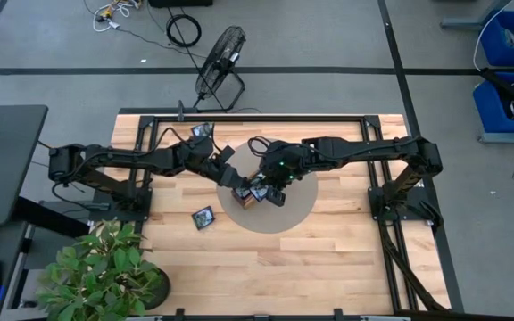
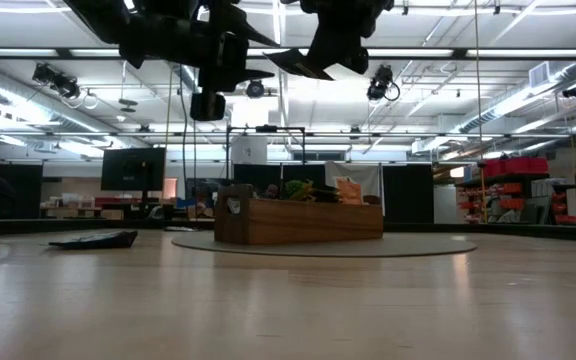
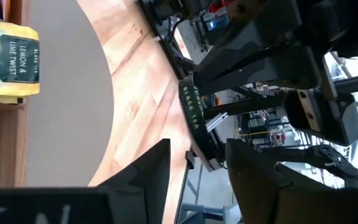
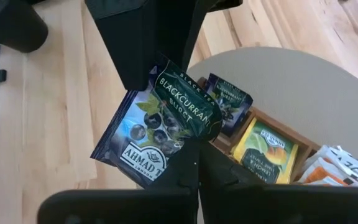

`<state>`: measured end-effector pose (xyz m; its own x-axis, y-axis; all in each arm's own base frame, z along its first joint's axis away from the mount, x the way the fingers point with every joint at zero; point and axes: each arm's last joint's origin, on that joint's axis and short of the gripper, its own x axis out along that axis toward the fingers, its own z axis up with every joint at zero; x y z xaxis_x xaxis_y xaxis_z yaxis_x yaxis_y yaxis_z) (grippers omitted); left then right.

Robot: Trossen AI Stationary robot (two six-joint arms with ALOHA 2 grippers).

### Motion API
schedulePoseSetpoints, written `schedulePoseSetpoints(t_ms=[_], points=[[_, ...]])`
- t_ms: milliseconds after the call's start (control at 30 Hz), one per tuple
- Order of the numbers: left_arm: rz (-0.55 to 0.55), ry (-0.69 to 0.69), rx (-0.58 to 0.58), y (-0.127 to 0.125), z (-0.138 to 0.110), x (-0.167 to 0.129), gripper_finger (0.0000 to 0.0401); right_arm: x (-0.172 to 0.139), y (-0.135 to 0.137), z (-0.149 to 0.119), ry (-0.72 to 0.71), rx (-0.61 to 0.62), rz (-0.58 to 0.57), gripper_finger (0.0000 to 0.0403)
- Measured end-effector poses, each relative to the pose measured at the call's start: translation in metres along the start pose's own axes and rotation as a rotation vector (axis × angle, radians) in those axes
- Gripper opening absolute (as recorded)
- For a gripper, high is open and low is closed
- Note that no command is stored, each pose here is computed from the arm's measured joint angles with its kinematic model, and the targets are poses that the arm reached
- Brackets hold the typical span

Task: Pick & Place Tea
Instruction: Put the black tea bag into the left section of the wooden organizer

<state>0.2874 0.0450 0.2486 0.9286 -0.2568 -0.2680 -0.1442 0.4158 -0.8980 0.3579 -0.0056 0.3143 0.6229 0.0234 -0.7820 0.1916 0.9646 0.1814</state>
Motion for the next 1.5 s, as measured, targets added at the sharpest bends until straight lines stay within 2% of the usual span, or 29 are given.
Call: schedulePoseSetpoints(t_ms=[133, 300, 367, 500, 633, 900, 1067, 1233, 1400, 1500], points=[[0.008, 0.004, -0.009, 0.001, 0.000, 0.000, 0.0124, 0.000, 0.000, 0.001, -0.007, -0.001, 0.002, 0.0000], [0.013, 0.007, 0.018, 0.001, -0.001, 0.000, 0.0032, 0.000, 0.000, 0.000, 0.003, -0.006, 0.004, 0.0000], [0.013, 0.007, 0.021, 0.001, -0.001, 0.000, 0.0011, 0.000, 0.000, 0.000, 0.003, -0.009, 0.005, 0.0001], [0.018, 0.000, 0.030, 0.002, 0.000, 0.000, 0.0004, -0.003, 0.001, -0.001, 0.002, -0.022, 0.007, 0.0021], [0.062, -0.039, 0.047, 0.003, 0.001, -0.003, 0.0003, -0.017, 0.000, 0.000, -0.033, -0.027, -0.028, 0.0066], [0.261, -0.105, 0.112, 0.009, 0.001, -0.023, 0.0002, -0.048, -0.007, -0.008, -0.133, 0.029, -0.199, 0.0185], [0.382, -0.173, 0.174, 0.009, -0.003, -0.025, 0.0001, -0.048, -0.014, -0.023, -0.120, 0.080, -0.269, 0.0238], [0.525, -0.174, 0.219, 0.013, -0.017, -0.021, 0.0001, -0.047, -0.020, -0.039, -0.137, 0.143, -0.318, 0.0262], [0.638, -0.174, 0.234, 0.016, -0.029, -0.021, 0.0001, -0.052, -0.028, -0.052, -0.169, 0.204, -0.366, 0.0265], [0.655, -0.202, 0.247, 0.014, -0.031, -0.020, 0.0001, -0.053, -0.033, -0.058, -0.177, 0.238, -0.376, 0.0262]])
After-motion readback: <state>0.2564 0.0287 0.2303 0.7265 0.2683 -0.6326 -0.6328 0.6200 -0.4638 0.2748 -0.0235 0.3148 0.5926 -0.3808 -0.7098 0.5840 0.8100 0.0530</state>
